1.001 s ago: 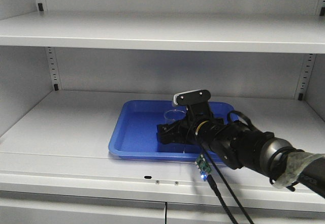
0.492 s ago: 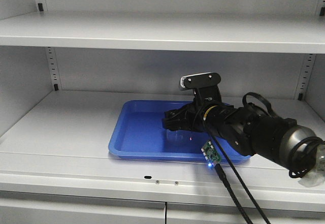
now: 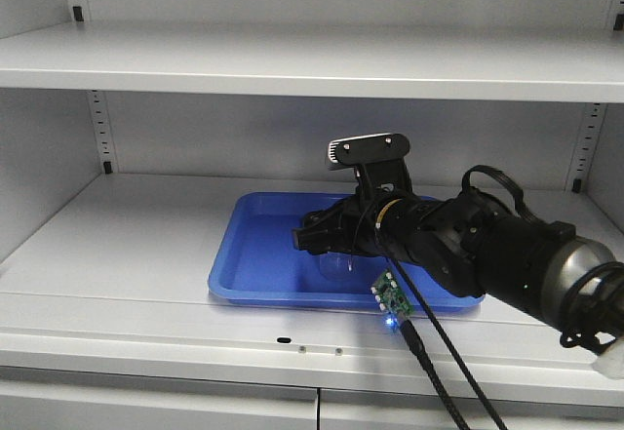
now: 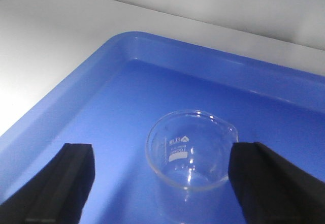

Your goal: Pick beaker and place in left cabinet

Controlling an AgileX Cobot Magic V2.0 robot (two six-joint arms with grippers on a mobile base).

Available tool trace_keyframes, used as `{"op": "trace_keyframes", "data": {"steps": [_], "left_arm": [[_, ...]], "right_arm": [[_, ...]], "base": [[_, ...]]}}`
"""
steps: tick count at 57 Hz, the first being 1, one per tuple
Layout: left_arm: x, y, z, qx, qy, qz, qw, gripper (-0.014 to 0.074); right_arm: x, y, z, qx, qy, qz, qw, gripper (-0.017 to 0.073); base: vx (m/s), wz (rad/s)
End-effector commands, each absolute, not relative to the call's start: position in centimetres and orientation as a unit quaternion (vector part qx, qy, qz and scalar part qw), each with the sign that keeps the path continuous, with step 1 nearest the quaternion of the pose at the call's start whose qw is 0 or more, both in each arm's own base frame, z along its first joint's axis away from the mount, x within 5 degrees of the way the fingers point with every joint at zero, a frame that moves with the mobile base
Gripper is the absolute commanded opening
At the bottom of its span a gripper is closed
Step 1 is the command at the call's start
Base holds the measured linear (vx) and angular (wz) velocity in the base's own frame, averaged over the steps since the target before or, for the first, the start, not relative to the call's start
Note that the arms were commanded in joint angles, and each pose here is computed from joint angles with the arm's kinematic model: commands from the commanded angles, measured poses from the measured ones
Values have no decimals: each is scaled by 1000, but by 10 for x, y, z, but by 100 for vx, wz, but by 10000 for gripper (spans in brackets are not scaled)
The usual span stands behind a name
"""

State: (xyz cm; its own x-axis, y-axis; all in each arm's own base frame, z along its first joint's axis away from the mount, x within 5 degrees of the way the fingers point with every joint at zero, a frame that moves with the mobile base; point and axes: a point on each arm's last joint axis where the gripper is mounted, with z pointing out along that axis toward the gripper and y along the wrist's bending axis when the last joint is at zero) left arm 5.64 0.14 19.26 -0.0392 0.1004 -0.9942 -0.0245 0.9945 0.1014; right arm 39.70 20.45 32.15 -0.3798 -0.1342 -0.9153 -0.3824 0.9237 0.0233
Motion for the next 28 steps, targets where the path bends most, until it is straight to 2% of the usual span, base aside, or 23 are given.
{"op": "trace_keyframes", "data": {"steps": [1,16,21,28], "left_arm": [[55,2,207,21,678,47,733,-6],[55,2,207,21,678,47,733,-6],[55,2,207,21,678,47,733,-6],[55,2,207,21,678,47,733,-6]], "right_arm": [[378,202,374,-157,775,143,595,586],[338,209,397,-194,785,118,576,586],[320,202,402,-207,777,115,584,586],[289,183,396,-196,786,130,571,586]], "base": [[0,0],[0,0],[0,0],[0,0]]}}
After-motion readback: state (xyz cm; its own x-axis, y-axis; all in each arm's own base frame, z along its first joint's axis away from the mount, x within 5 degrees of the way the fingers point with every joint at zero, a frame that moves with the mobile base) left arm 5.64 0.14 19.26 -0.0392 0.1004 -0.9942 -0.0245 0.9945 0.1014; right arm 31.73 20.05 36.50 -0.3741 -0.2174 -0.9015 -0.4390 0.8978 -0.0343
